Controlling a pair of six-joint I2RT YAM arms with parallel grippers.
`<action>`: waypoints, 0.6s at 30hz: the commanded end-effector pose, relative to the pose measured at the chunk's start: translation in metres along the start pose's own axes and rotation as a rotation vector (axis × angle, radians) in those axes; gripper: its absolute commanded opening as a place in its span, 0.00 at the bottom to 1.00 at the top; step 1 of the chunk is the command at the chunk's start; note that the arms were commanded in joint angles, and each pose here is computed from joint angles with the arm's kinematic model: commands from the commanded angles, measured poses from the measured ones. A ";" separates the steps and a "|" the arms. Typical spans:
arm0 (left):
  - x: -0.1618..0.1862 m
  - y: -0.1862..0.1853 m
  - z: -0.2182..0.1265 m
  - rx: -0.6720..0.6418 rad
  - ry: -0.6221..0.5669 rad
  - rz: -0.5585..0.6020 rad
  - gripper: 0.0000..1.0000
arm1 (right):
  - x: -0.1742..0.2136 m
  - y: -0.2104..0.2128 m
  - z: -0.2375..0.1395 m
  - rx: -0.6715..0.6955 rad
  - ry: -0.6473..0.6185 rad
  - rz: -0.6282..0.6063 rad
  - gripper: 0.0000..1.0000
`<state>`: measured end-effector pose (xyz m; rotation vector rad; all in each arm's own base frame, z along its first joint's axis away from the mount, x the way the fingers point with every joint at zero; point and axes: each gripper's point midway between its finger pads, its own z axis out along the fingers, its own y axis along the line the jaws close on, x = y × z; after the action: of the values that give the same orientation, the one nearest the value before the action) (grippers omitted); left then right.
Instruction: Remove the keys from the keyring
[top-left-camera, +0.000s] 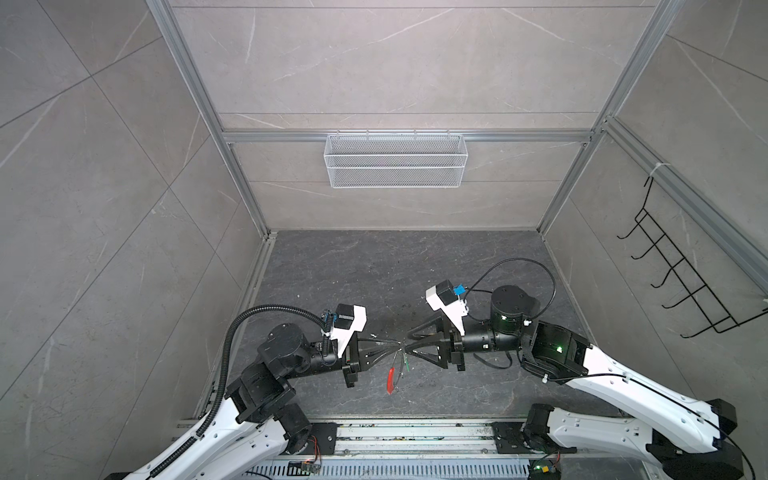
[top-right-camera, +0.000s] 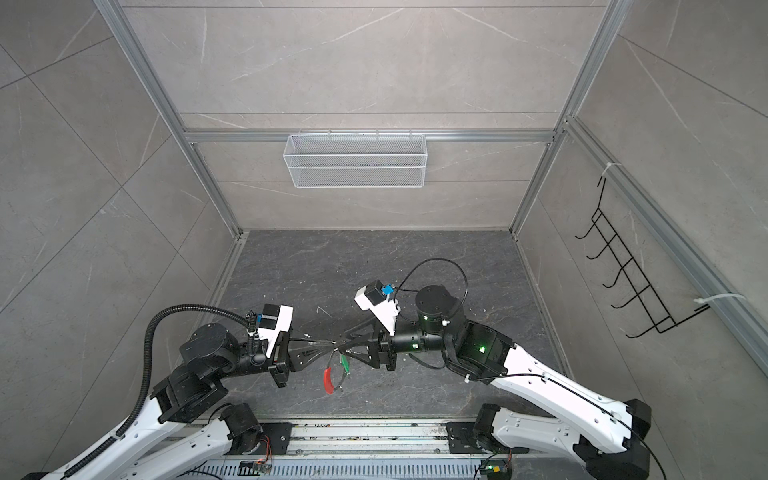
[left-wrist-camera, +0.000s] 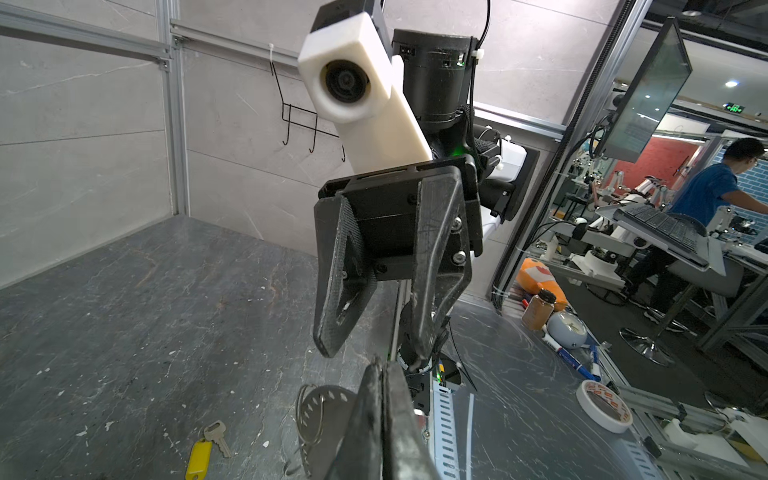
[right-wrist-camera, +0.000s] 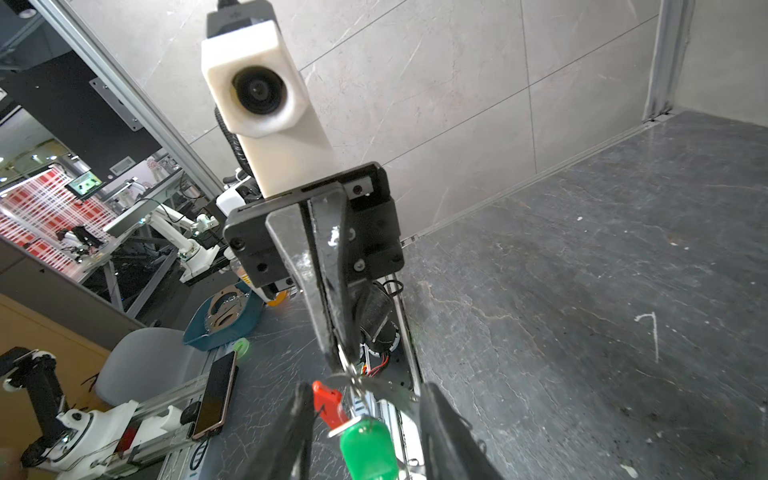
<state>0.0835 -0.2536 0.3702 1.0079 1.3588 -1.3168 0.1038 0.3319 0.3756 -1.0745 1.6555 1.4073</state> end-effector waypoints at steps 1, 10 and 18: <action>-0.030 -0.015 -0.005 0.044 -0.083 0.067 0.00 | -0.013 0.016 0.000 -0.084 -0.047 -0.037 0.42; -0.030 -0.016 -0.005 0.049 -0.091 0.068 0.00 | 0.003 0.004 0.011 -0.065 -0.016 0.012 0.36; -0.030 -0.013 -0.005 0.031 -0.092 0.069 0.00 | 0.008 0.005 0.014 -0.094 -0.012 0.033 0.28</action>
<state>0.0825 -0.2531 0.3749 1.0067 1.3343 -1.3195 0.1008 0.3421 0.3622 -1.0890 1.6524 1.4803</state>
